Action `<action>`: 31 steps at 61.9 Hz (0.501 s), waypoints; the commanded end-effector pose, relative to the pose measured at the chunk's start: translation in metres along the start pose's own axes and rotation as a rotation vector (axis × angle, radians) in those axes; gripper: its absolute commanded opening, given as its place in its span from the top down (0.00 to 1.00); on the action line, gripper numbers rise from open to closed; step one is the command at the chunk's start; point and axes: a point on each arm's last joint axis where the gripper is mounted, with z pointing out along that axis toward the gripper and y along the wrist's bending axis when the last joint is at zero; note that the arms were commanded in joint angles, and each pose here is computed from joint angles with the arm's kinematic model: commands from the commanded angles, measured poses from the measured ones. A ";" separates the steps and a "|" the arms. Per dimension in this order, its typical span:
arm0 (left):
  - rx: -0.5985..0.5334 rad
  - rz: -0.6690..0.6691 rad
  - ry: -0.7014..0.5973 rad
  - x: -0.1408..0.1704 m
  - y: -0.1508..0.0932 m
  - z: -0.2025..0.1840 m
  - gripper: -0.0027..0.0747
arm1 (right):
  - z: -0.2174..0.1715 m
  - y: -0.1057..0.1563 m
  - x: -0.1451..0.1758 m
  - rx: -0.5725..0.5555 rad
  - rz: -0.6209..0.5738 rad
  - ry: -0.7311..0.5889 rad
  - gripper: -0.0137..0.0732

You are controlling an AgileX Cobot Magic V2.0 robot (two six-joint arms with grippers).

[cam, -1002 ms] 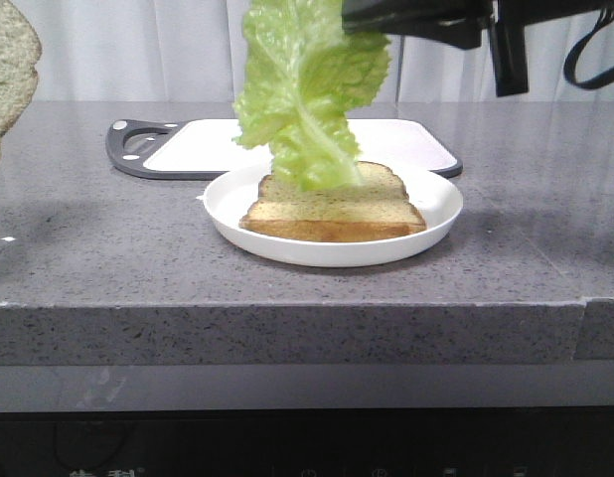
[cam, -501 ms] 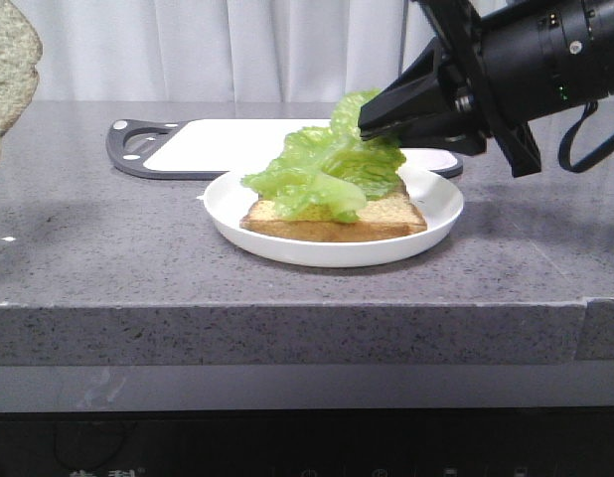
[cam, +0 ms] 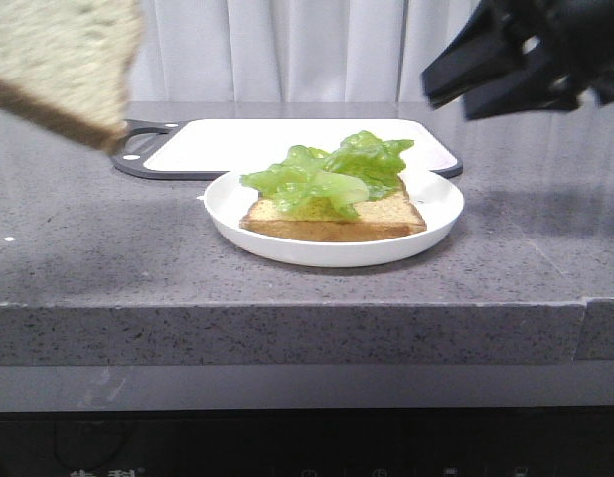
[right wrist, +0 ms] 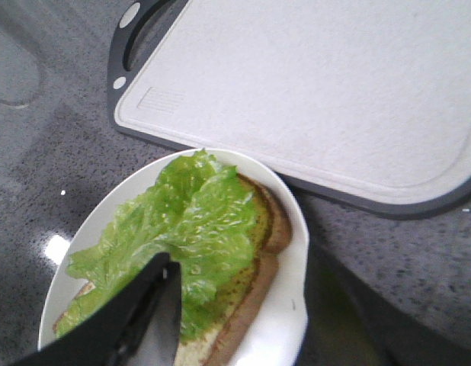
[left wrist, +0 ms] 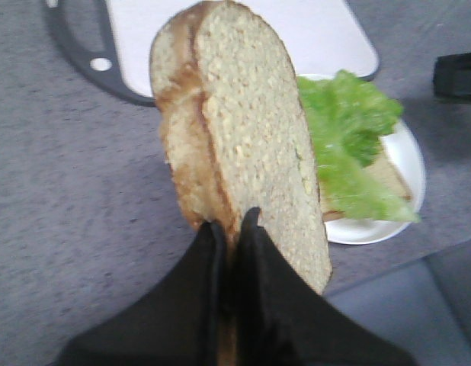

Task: Left arm grabs bread, right arm adds lettuce
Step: 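Open the right gripper and withdraw it from the lettuce, then lower the held bread slice onto the lettuce with the left gripper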

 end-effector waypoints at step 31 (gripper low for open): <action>0.506 -0.149 0.091 -0.050 -0.036 0.112 0.99 | -0.111 0.079 -0.010 -0.062 -0.244 -0.060 0.38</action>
